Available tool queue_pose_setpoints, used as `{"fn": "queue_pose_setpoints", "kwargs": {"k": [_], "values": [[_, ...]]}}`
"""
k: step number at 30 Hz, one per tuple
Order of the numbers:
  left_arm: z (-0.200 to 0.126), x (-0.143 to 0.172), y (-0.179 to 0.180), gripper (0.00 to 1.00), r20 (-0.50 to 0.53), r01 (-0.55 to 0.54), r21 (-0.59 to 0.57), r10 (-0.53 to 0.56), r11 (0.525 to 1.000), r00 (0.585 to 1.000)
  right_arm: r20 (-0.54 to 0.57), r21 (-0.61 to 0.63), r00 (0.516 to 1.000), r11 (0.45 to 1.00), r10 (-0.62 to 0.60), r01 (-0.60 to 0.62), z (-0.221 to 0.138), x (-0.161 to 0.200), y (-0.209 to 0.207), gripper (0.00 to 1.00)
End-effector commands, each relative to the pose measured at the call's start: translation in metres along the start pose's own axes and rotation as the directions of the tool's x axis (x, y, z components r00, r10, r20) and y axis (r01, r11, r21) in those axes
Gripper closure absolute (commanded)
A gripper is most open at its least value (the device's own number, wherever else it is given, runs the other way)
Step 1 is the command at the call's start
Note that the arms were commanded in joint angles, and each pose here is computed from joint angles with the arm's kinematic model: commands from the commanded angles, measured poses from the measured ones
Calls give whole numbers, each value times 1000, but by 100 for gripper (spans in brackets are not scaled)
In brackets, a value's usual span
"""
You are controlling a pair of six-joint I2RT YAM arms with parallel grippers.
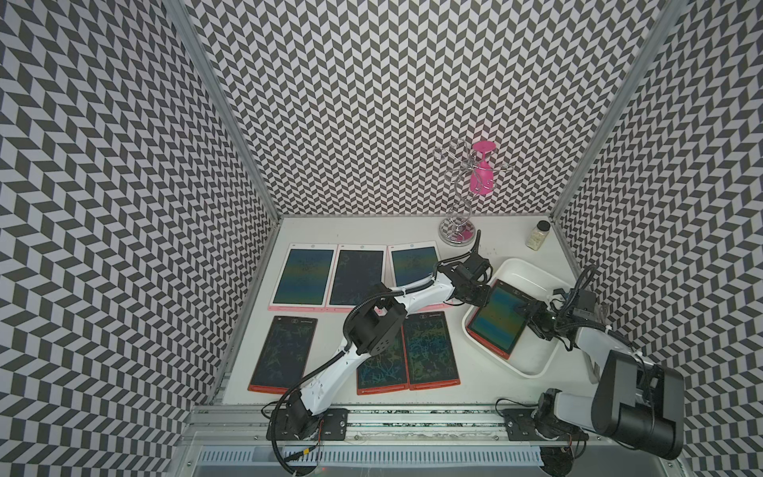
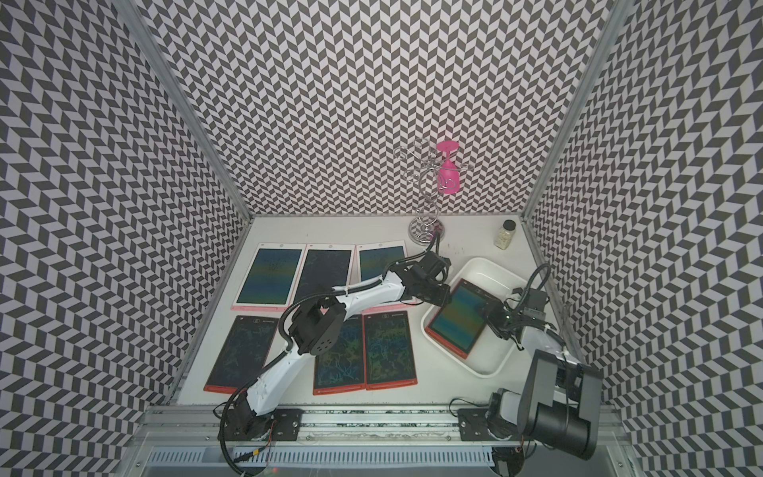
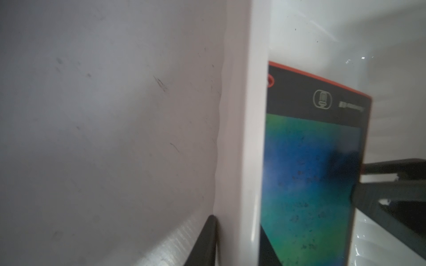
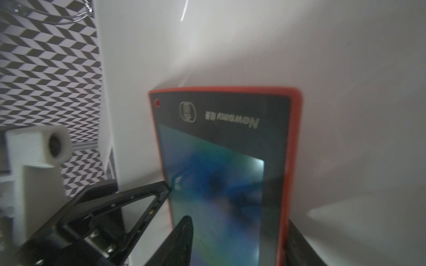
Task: Take out the writing tablet from the storage box
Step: Adjust the storage box at the center of the board.
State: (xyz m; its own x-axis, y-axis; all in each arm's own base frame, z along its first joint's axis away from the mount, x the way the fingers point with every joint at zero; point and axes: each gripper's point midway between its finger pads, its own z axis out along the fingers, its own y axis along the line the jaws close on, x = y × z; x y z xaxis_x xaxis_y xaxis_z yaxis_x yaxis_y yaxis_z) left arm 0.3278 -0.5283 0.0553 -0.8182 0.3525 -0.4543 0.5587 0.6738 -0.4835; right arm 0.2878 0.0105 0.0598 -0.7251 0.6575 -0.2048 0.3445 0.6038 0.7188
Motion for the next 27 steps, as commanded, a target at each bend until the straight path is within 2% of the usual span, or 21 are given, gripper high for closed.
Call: {"fn": "queue_pose_setpoints", "kwargs": {"k": [1, 7, 14, 16, 20, 23, 27], "values": [[17, 20, -45, 75, -35, -31, 119, 36, 992, 999, -60, -174, 997, 984, -53, 41, -6, 12, 39, 45], [16, 18, -47, 75, -30, -17, 122, 21, 992, 999, -56, -150, 997, 988, -48, 39, -7, 13, 34, 48], [8, 13, -51, 75, -7, 4, 131, -4, 991, 1000, -38, 2, 999, 1000, -20, 20, -7, 9, 6, 55], [6, 13, -49, 75, 4, 30, 132, -31, 991, 1000, -22, 50, 1000, 999, -17, 18, -8, 5, -2, 62], [1, 11, -38, 83, 26, 81, 121, -85, 989, 996, 15, 112, 1000, 994, -21, 19, -11, -5, -13, 71], [-3, 9, -28, 85, 44, 124, 113, -129, 986, 991, 26, 120, 999, 992, -26, 23, -10, -14, -14, 78], [-10, 7, -20, 85, 76, 162, 107, -170, 981, 982, 37, 90, 999, 996, -28, 25, -6, -26, -7, 81]]}}
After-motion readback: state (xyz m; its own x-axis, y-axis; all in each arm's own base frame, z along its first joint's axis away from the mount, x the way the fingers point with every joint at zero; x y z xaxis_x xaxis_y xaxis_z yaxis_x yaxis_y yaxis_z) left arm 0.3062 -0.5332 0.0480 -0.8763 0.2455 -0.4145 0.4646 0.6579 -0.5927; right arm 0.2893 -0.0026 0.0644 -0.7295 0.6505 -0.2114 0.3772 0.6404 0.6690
